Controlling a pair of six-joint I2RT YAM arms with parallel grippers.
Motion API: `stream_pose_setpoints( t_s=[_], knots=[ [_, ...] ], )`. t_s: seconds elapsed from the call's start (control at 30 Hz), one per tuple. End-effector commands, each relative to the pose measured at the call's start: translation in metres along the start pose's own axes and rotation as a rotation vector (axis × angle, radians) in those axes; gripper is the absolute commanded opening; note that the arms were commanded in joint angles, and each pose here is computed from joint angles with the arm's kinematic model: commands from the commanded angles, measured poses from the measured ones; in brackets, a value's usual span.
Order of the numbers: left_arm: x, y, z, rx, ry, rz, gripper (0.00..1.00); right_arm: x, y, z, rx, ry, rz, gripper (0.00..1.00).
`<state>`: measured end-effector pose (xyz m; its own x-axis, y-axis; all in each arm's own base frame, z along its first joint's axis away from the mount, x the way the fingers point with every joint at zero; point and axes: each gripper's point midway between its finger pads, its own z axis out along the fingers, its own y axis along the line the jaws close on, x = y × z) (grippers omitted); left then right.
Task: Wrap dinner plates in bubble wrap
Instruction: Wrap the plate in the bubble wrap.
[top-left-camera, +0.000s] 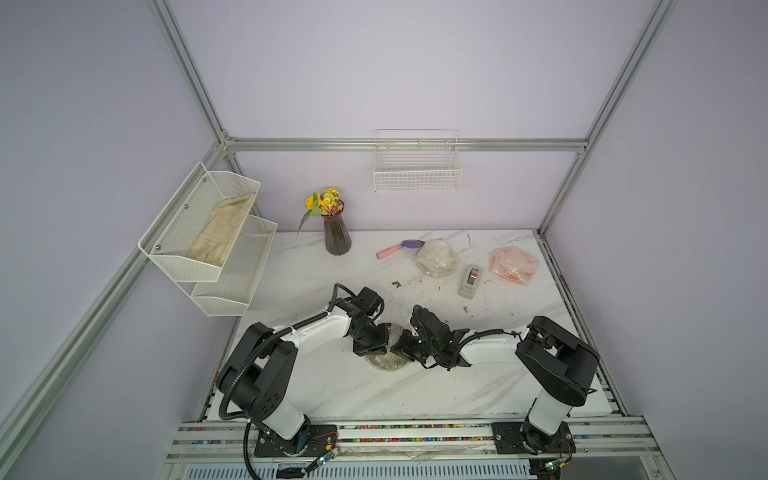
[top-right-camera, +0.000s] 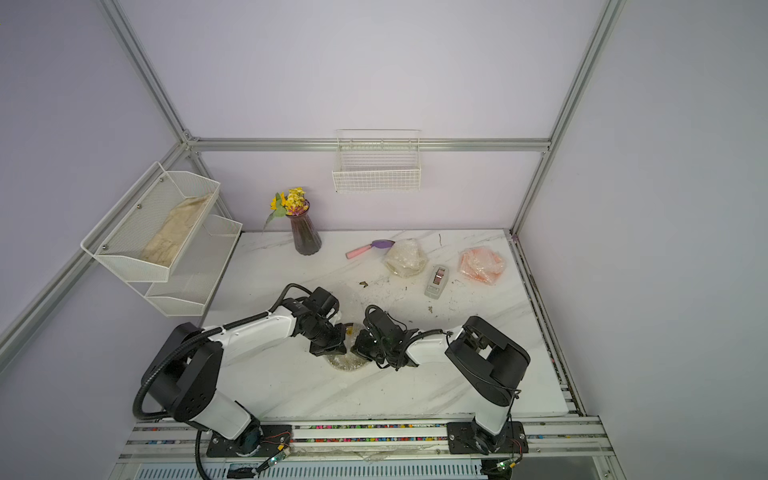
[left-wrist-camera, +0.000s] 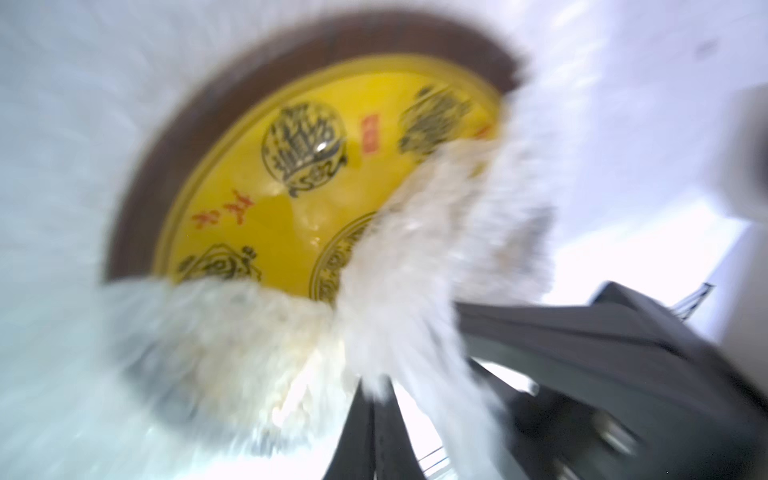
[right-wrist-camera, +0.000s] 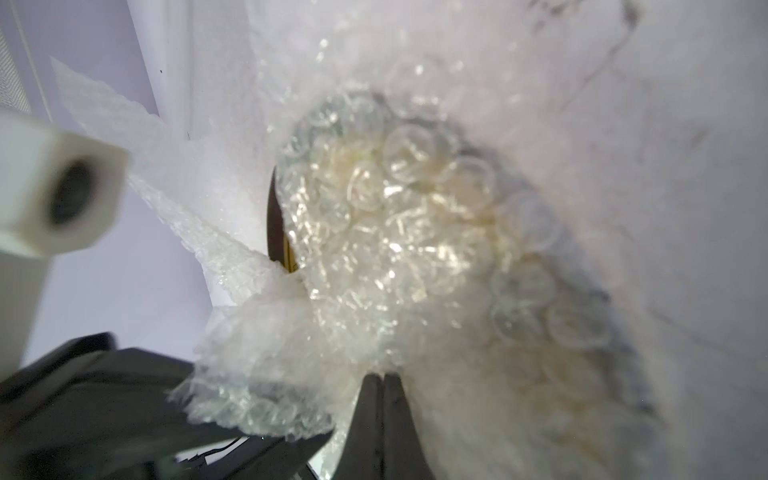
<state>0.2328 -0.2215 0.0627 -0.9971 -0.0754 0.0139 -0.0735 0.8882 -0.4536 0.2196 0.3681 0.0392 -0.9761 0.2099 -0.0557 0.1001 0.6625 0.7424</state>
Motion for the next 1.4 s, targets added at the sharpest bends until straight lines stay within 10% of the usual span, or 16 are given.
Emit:
stream_pose_setpoints(
  t_s=[0.0, 0.23, 0.6, 0.7, 0.83, 1.13, 1.37],
  knots=[
    [-0.018, -0.040, -0.039, 0.092, -0.070, 0.078, 0.11, 0.020, -0.056, 0.005, 0.184, 0.053, 0.050, 0.00],
    [-0.021, -0.045, -0.017, 0.094, 0.003, 0.084, 0.15, 0.027, -0.063, -0.003, 0.222, 0.083, 0.022, 0.00],
    [0.011, 0.041, 0.051, -0.144, 0.155, -0.022, 0.05, 0.026, -0.031, -0.033, 0.203, 0.090, -0.057, 0.00],
    [0.015, 0.044, 0.055, -0.136, 0.164, -0.036, 0.04, 0.020, -0.005, -0.037, 0.119, 0.061, -0.026, 0.22],
    [0.019, 0.047, 0.056, -0.138, 0.169, -0.047, 0.03, 0.005, 0.014, -0.039, 0.048, -0.021, 0.040, 0.00],
    [0.018, 0.036, 0.046, -0.100, 0.143, -0.042, 0.03, 0.020, -0.040, 0.005, 0.110, 0.034, 0.172, 0.00],
    [-0.048, 0.012, -0.038, -0.153, -0.075, 0.072, 0.40, 0.060, -0.085, -0.008, 0.303, 0.256, 0.009, 0.00]
  ],
)
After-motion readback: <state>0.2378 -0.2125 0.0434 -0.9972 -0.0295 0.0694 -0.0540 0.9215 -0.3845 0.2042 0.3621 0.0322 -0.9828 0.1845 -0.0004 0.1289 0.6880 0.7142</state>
